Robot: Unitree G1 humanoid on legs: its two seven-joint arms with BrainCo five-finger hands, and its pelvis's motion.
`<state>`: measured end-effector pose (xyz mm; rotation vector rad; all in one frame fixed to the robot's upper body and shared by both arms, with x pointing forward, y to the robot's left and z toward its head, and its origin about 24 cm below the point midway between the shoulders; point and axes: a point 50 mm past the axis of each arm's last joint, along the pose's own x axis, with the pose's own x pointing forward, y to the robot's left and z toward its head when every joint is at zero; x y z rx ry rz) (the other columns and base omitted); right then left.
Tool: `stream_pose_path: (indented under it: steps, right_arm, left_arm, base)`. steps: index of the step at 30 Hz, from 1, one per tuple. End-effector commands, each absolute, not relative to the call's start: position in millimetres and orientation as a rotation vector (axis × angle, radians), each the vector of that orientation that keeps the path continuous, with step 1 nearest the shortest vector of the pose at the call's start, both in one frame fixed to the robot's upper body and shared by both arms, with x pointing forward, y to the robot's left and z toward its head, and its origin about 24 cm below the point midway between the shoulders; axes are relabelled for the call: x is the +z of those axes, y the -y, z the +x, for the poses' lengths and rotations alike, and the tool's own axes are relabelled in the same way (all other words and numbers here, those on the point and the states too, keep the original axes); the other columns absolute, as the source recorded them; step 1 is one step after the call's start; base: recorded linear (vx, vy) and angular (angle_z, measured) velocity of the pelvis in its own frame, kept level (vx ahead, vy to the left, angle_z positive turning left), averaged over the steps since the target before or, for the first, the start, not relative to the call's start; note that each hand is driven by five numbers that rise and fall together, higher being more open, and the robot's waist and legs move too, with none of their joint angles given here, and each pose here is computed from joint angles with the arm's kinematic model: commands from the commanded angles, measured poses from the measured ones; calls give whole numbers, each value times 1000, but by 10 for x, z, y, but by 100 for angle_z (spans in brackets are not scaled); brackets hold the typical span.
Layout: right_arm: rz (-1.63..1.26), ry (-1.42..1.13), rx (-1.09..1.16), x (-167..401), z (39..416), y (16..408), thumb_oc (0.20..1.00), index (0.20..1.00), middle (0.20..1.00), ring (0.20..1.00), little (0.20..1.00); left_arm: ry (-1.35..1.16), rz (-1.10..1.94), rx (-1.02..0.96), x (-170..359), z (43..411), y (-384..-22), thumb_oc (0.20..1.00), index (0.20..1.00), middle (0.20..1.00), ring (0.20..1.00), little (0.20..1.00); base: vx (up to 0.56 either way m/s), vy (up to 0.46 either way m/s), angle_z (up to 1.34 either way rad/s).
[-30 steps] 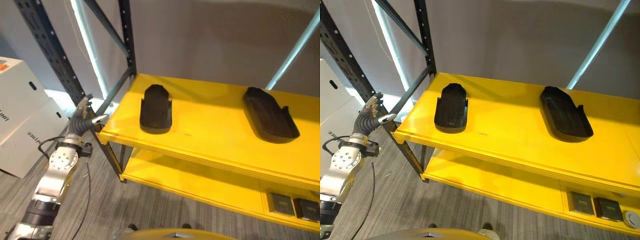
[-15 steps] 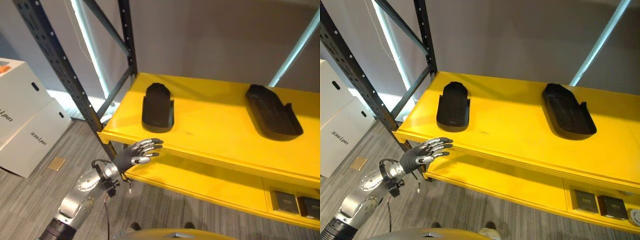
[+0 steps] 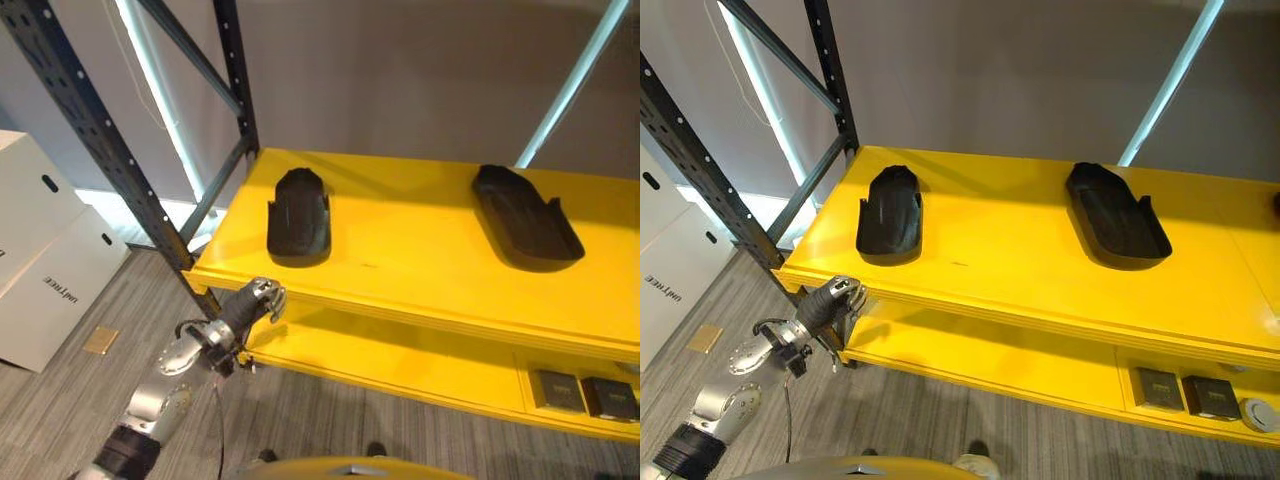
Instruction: Move parts from the plastic box to the shelf.
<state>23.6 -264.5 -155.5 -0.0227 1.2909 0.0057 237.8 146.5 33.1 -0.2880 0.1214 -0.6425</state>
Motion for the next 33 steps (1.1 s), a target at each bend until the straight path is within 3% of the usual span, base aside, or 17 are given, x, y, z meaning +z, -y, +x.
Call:
stream_pose_path:
  steps: [1,16,33]
  right_arm:
    - [-18,-1253,53,-1569,383,2566,1000,1000,1000,1000,1000]
    - [12,-1274,46,-1573,287,2571,1000,1000,1000,1000,1000]
    - [-9,-1297,68,-1554,183,2643,1000,1000,1000,1000,1000]
  left_arm:
    - [60,-305,-636,626,2585,-1424,200,200,200,200,200]
    - [41,-283,-483,476,2859,-1417,200,200,200,200,200]
    - [70,-140,-305,549,3146,-1676,200,200,200,200,200]
  base:
    - [22,-11,-9]
    - [34,-10,-10]
    - [26,-11,-4]
